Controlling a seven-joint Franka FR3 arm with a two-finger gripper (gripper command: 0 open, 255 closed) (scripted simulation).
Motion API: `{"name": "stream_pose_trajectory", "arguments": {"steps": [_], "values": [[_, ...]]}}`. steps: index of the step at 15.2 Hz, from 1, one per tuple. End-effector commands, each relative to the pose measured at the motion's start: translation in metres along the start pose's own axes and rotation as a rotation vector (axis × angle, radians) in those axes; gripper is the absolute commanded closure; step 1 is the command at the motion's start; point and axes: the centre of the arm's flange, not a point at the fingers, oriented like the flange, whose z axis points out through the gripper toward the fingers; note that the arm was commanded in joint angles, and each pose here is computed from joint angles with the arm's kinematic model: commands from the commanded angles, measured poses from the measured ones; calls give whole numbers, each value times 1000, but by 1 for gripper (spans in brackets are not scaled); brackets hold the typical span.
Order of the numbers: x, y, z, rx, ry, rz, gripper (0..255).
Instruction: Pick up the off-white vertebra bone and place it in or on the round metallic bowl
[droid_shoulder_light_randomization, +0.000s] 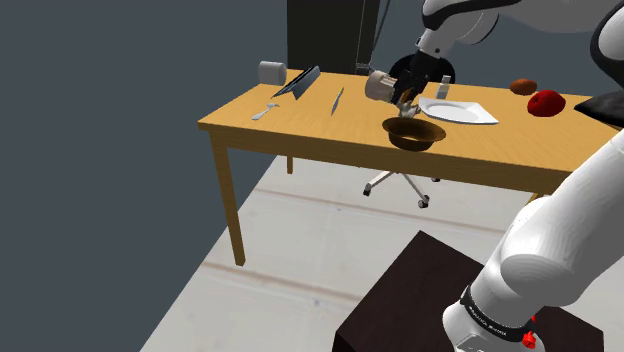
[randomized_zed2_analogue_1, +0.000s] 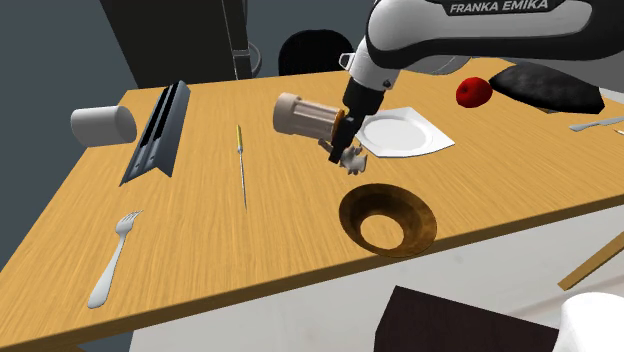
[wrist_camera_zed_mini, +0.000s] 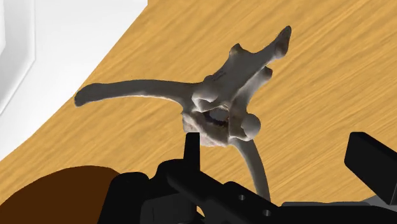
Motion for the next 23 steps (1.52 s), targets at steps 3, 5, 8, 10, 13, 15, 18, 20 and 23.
{"name": "stream_pose_trajectory", "arguments": {"steps": [3,5,8,10,13,15,18,20,23], "values": [[0,-1,11,3,-5,1,0],[0,-1,11,3,-5,1,0],[0,-1,11,3,-5,1,0],[-2,-2,10,3,-5,1,255],[-6,-6,9,1,-5,0,255],[-7,3,9,4,-4,0,255],[0,-1,11,3,-5,1,255],[2,-3,1,3,-5,1,255],[6,-6,-14,3,-5,1,255]]}}
